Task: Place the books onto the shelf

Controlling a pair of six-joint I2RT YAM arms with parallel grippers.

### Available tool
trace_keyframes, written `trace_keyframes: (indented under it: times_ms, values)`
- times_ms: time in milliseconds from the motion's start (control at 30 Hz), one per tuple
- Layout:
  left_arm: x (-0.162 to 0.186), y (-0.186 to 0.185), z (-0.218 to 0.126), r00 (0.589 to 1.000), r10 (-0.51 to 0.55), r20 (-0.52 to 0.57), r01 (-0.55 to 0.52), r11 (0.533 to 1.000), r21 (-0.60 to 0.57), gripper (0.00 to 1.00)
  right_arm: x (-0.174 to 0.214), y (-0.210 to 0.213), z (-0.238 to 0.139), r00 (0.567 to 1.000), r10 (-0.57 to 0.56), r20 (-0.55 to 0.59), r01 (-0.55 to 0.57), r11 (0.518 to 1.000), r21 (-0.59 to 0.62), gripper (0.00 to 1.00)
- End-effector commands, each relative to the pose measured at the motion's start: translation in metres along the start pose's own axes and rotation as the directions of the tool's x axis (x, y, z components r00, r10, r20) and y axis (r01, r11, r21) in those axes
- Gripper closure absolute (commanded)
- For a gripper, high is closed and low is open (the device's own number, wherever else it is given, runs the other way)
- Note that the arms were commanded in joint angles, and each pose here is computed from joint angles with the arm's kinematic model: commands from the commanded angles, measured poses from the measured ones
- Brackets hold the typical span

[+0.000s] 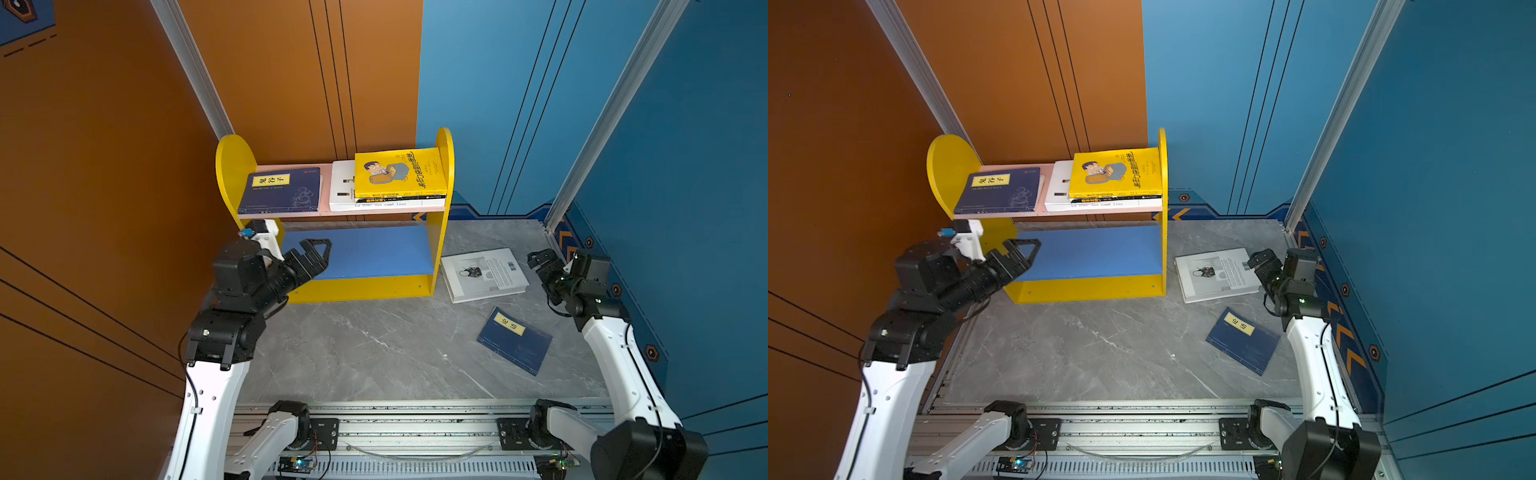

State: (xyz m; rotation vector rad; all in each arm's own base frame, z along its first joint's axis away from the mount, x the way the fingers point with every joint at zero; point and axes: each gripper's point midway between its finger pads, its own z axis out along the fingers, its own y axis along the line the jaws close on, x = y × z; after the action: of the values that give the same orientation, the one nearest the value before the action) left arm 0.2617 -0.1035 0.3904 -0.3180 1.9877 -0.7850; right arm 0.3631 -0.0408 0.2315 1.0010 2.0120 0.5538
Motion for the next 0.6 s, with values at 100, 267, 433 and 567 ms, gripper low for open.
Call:
trace_keyframes:
  times_ms: [100,267,433,567]
  values:
    - [0.076,-0.023,0.042,0.96,0.258,-0.108,-0.267,0.961,-0.075,0.02,0.007,-0.048,0.01,0.994,0.017,-0.104,0.0,0.986,0.165,0.0]
    - [0.173,-0.071,0.095,0.849,0.457,-0.265,-0.461,0.886,0.049,0.02,0.011,-0.106,0.005,0.991,0.086,-0.098,-0.048,0.938,0.342,0.0]
    - [0.25,-0.099,0.144,0.796,0.499,-0.342,-0.467,0.866,0.178,0.02,0.03,-0.156,0.007,0.967,0.231,-0.11,-0.169,0.898,0.407,0.0]
    - [0.291,-0.112,0.178,0.733,0.561,-0.386,-0.518,0.827,0.217,0.02,0.045,-0.181,0.013,0.958,0.268,-0.105,-0.194,0.871,0.452,0.0]
